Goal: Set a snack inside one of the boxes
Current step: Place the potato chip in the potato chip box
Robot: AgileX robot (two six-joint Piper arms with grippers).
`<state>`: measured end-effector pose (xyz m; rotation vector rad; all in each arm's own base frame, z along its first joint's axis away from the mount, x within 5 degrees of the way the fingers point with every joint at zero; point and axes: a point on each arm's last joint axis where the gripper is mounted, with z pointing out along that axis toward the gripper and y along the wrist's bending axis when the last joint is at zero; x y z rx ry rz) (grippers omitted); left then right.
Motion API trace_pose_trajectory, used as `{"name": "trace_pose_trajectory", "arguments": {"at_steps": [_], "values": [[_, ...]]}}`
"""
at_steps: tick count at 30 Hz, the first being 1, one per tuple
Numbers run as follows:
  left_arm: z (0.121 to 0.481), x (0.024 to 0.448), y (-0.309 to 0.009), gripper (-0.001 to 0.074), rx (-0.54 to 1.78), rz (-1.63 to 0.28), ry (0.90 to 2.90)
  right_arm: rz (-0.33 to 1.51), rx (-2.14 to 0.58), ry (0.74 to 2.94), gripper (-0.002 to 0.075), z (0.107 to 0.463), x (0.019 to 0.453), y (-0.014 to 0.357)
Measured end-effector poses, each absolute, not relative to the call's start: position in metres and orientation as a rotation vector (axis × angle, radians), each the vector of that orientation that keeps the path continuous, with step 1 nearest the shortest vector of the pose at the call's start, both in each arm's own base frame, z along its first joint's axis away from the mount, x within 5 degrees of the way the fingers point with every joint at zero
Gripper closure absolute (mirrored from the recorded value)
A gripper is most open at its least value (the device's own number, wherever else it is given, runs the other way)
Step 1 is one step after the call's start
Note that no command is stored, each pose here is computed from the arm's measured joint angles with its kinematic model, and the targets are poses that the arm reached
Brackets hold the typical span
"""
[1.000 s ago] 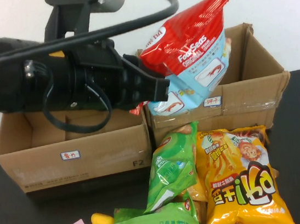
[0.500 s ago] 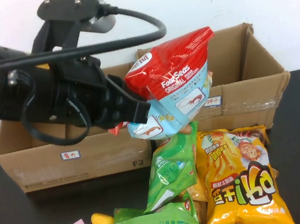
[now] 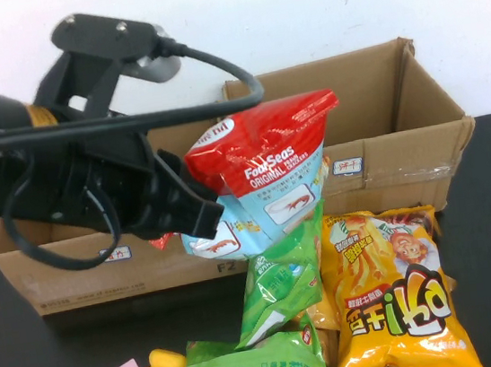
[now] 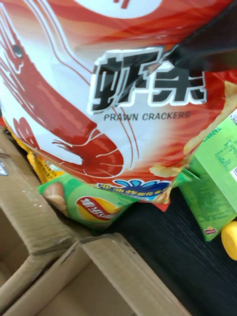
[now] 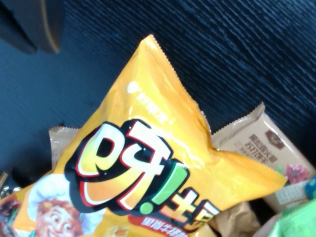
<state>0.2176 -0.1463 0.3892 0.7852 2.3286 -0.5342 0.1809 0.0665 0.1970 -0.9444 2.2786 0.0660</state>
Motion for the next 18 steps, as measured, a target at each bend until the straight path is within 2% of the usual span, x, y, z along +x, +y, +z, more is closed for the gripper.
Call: {"name": "trace_pose_trajectory", "arguments": {"at_steps": [18], "values": [[0.407, 0.198, -0.120, 0.0725, 0.623, -0.384, 2.345, 0.072, -0.964, 2.287, 0.0727, 0.196, 0.180, 0.067]]}}
